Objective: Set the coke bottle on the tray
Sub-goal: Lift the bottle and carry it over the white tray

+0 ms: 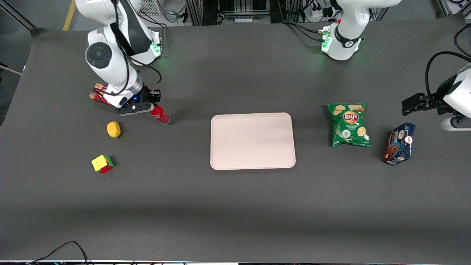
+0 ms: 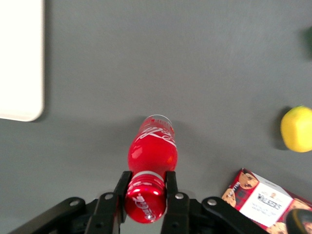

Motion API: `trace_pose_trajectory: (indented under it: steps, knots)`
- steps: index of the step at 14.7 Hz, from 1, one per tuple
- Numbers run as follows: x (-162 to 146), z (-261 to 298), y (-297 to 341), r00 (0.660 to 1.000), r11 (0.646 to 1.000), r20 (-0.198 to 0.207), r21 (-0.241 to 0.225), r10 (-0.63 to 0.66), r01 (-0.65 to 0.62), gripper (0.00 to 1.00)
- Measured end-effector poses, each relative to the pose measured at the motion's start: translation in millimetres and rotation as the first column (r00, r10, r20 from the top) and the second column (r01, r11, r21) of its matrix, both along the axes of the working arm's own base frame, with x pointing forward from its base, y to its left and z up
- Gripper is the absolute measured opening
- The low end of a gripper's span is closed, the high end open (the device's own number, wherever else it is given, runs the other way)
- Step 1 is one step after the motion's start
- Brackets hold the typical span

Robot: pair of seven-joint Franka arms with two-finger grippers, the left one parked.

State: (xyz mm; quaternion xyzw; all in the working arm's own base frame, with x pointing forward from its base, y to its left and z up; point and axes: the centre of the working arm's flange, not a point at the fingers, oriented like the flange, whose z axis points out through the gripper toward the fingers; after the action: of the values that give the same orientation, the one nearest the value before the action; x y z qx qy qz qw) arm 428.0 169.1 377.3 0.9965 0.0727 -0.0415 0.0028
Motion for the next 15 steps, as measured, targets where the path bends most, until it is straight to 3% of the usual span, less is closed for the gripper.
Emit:
trace_pose_trajectory:
  steps: [5,9,12,15]
  knots:
    - [35.7,100.6,19.1,0.999,0.999,0.04,0.025,-0.029,0.028,0.33]
    - [71.9,156.6,46.1,0.995,0.995,0.041,0.052,-0.086,0.084,0.33]
    - [96.8,185.7,90.1,0.99,0.989,0.035,0.06,-0.137,0.135,0.33]
    - [112.6,177.7,150.0,0.985,0.986,0.042,0.044,-0.165,0.163,0.33]
